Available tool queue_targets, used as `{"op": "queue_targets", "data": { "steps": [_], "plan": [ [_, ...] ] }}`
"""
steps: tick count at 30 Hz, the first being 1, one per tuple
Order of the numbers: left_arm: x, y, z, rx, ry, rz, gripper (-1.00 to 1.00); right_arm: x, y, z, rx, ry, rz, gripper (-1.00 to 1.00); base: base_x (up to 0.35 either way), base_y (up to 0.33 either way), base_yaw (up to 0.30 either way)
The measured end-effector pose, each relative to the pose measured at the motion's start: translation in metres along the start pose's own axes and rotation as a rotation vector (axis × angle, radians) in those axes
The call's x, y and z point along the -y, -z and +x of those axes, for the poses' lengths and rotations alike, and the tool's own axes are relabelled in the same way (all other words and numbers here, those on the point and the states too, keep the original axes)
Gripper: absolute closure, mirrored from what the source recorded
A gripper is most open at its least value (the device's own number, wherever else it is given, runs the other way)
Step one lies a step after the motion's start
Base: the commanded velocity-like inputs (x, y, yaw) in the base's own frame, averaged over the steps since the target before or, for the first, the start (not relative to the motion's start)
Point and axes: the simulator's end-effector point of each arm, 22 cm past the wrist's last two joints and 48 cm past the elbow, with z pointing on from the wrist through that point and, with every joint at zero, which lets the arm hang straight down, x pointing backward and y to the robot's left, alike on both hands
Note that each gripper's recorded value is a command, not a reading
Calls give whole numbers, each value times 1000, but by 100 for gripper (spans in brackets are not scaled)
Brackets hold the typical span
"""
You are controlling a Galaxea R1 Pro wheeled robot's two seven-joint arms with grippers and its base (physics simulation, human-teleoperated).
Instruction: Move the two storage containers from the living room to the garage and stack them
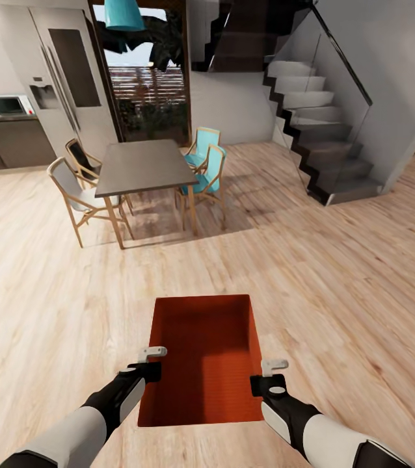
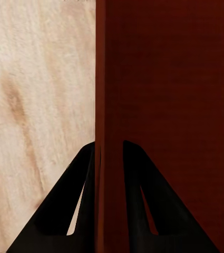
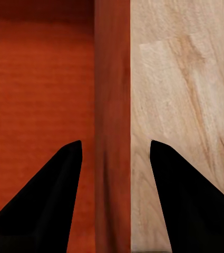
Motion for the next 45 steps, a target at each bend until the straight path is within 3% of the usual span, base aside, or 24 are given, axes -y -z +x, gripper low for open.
{"op": "queue_targets", "data": {
  "steps": [18,45],
  "plan": [
    [0,0,0,1,0,0,100,0,0,0,1,0,-1,100,0,0,-250],
    [0,0,0,1,0,0,100,0,0,0,0,0,-1,100,0,0,-12]
  ]
}}
